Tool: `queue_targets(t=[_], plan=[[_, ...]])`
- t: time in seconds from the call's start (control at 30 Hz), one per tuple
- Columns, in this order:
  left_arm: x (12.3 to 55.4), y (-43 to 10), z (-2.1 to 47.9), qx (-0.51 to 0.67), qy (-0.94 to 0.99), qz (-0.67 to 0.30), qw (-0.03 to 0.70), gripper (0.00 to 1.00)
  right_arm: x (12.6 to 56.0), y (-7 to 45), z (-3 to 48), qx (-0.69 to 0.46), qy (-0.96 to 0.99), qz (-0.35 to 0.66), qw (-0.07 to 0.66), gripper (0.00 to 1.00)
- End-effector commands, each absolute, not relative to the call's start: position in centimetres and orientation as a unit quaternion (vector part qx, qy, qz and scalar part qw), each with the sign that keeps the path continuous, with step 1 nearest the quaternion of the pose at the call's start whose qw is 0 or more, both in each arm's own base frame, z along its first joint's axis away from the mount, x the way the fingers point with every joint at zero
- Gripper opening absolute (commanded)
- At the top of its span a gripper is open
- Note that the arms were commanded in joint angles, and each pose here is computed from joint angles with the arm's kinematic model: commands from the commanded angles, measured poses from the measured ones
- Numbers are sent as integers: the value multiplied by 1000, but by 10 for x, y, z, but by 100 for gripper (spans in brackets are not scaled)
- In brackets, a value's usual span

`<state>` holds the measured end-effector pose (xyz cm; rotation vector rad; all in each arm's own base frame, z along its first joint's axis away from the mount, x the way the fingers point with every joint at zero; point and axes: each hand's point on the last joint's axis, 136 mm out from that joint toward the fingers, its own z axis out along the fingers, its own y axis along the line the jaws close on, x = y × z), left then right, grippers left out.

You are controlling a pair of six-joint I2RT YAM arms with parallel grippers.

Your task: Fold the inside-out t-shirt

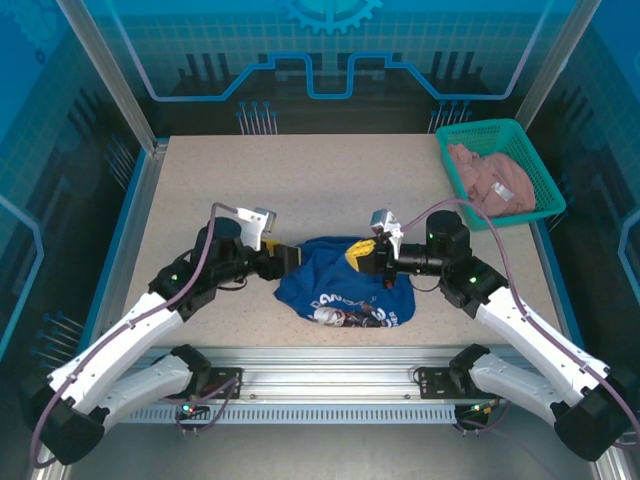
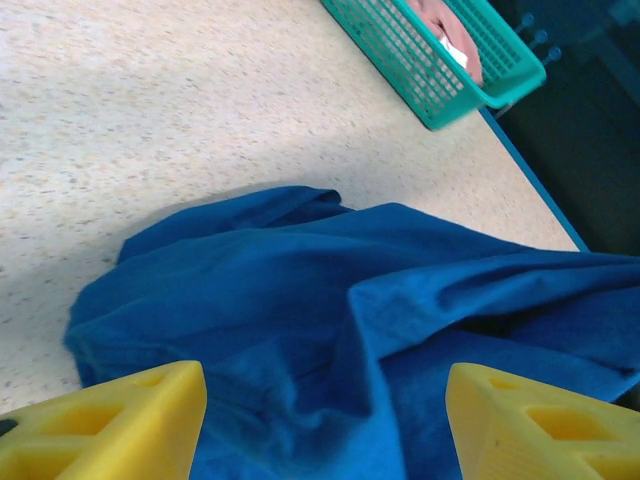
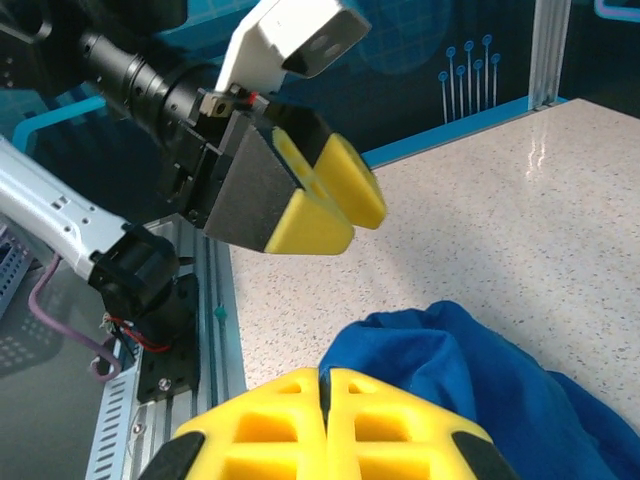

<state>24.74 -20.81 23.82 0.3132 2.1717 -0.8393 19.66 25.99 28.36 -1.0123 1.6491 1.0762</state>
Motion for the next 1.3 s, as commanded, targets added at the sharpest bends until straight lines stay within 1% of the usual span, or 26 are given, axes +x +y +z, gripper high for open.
queue_targets(t=[0.0,0.17,0.23,0.3,0.33,0.37,0.43,0.5,0.53,0.63,0.7,0.73,0.83,0.9,1.1,1.27], plan=[[246,-232,237,171,860,-334,345,68,189,256,287,-429,655,434,446,0],[244,-263,212,239,874,-311,287,72,183,252,284,-425,657,433,447,0],[243,-275,201,258,874,-317,261,73,182,251,284,-424,657,432,450,0],[240,-287,195,270,870,-340,234,72,180,249,284,-423,658,429,451,0],[239,-294,196,272,865,-356,227,68,180,247,283,-422,660,427,452,0],[238,-300,199,274,858,-373,224,61,180,246,283,-420,663,424,453,0],[237,-310,213,270,842,-409,224,33,181,240,276,-408,678,409,455,0],[235,-314,241,259,816,-460,237,9,188,228,264,-380,706,374,466,0],[233,-312,260,245,793,-503,239,0,195,218,256,-355,725,347,478,0],[229,-289,315,204,717,-613,260,0,212,188,235,-288,772,262,503,0],[222,-278,331,200,692,-641,264,0,216,181,232,-275,779,237,511,1],[218,-276,335,202,687,-646,265,0,217,182,232,-276,778,234,513,5],[214,-273,338,199,685,-650,263,0,216,191,229,-298,780,221,505,22],[215,-273,338,196,685,-651,262,0,214,196,234,-318,776,212,502,29],[221,-273,334,179,694,-646,262,0,178,229,264,-415,705,258,514,41],[224,-272,328,180,706,-631,268,0,176,236,281,-428,685,264,527,43]])
